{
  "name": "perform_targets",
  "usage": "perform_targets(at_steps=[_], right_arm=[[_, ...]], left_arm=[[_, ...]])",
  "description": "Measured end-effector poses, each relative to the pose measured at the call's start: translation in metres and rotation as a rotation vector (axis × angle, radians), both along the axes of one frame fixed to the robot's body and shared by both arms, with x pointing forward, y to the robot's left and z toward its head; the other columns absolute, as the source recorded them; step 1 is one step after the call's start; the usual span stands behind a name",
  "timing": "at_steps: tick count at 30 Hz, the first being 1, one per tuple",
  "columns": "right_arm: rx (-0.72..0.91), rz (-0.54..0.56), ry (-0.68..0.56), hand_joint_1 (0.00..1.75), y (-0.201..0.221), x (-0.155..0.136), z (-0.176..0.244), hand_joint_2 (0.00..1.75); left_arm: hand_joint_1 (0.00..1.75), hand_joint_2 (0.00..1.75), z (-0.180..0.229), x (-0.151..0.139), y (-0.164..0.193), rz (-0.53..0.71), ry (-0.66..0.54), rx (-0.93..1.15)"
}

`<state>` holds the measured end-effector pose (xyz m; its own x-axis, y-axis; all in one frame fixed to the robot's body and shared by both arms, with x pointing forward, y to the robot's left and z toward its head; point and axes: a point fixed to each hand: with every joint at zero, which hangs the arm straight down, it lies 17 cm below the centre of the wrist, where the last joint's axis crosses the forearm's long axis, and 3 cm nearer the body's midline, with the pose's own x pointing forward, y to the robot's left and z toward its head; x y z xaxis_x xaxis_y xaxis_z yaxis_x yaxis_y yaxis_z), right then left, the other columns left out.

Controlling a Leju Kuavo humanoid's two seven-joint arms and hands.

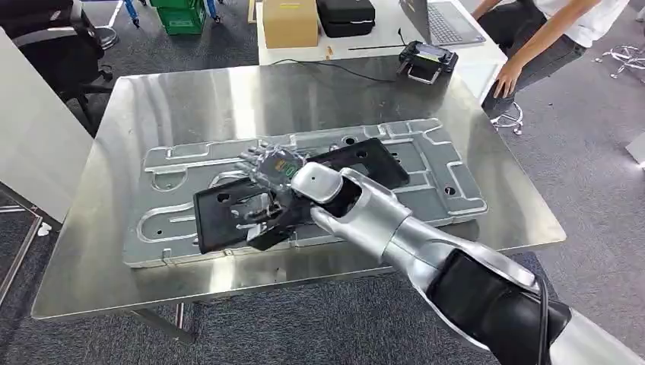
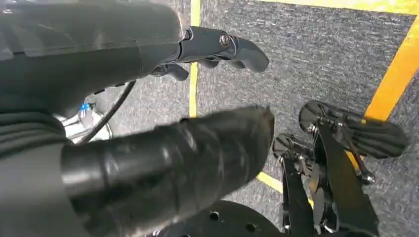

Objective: Take the parts from the cabinet and place them on the table.

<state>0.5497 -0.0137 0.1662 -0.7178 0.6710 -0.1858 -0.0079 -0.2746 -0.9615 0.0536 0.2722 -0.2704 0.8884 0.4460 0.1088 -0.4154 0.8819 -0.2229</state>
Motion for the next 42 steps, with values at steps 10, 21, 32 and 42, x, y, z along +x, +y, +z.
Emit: perform_targets(at_steps=[10, 21, 32, 42], right_arm=[[0.04, 0.137, 0.021, 0.0, 0.036, -0.046, -0.006, 0.0], [0.122, 0.188, -0.063, 0.0, 0.054, -0.063, 0.018, 0.0], [0.181, 0.207, -0.124, 0.0, 0.055, -0.089, 0.013, 1.75], [0.335, 0.267, -0.151, 0.0, 0.058, -0.125, 0.027, 1.75]], left_arm=[[0.0, 0.0, -0.001, -0.003, -0.023, -0.017, 0.008, -0.003], [0.0, 0.0, -0.003, -0.009, -0.023, -0.041, 0.028, 0.017], [0.0, 0.0, -0.006, -0.013, -0.027, -0.068, 0.055, 0.06], [0.0, 1.75, -0.011, -0.028, 0.041, -0.052, 0.166, 0.18]])
